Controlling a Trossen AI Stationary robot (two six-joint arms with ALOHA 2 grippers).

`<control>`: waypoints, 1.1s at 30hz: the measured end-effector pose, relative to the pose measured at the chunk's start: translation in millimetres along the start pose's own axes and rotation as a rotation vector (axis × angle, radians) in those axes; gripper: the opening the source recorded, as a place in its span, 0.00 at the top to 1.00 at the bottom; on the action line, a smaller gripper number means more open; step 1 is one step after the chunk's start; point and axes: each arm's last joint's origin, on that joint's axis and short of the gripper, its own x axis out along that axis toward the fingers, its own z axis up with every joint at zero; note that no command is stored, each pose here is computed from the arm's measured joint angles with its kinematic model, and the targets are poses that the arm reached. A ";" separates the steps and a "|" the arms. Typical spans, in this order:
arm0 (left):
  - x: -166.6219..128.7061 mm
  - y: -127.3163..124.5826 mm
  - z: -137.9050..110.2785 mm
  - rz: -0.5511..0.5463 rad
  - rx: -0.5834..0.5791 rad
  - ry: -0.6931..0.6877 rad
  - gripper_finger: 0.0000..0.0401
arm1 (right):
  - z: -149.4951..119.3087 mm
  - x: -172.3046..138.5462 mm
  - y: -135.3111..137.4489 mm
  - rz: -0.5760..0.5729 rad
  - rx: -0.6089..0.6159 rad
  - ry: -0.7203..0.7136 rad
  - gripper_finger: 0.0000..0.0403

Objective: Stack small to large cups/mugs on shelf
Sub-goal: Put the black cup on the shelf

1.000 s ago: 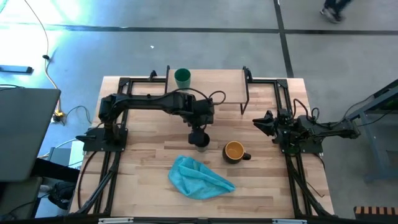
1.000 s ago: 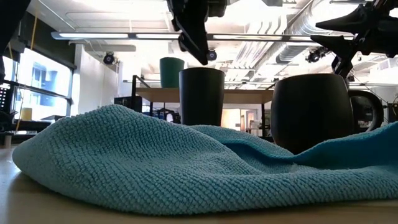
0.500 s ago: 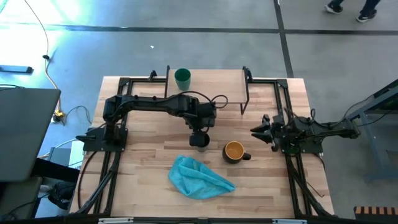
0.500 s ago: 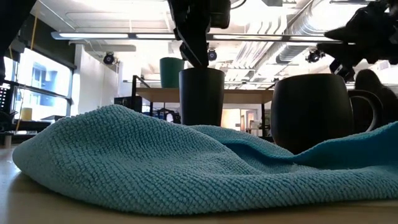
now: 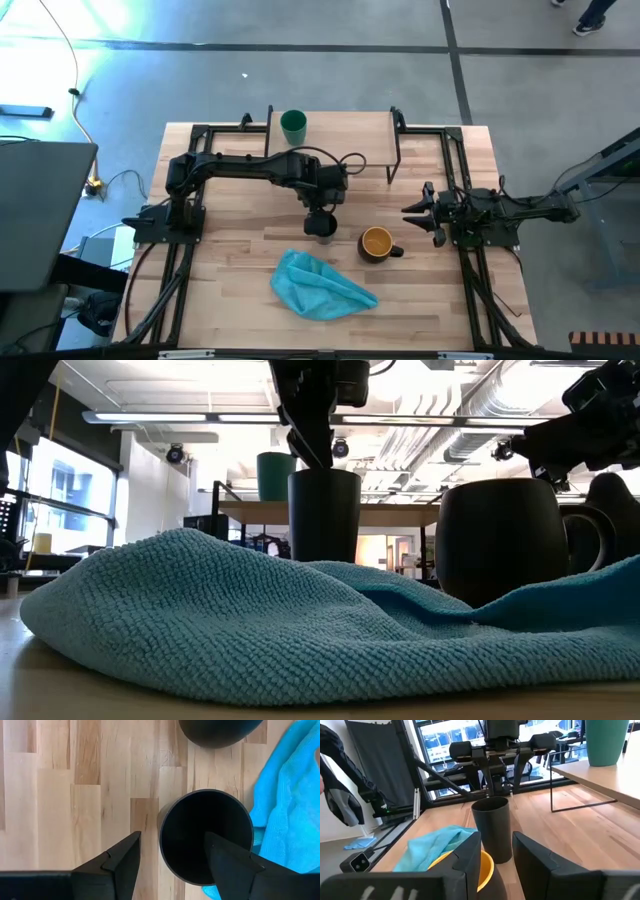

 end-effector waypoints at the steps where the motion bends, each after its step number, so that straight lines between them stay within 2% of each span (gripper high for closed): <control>1: 0.0 0.1 -0.3 0.005 -0.001 0.003 0.49 | -0.1 0.0 -0.1 -0.003 0.000 0.000 0.74; 13: 0.0 0.5 -1.8 0.018 -0.003 0.019 0.49 | 0.3 0.0 -0.5 -0.018 0.008 -0.005 0.74; 26: 12.6 1.4 0.1 0.006 -0.020 0.041 0.49 | 0.4 0.0 -0.6 -0.022 0.028 -0.008 0.74; 29: 16.1 1.6 0.2 0.004 -0.021 0.050 0.52 | 0.4 0.0 -0.6 -0.022 0.034 -0.008 0.74; 33: 26.2 2.1 0.5 -0.016 -0.022 0.075 0.61 | 0.4 0.0 -0.6 -0.021 0.035 -0.008 0.74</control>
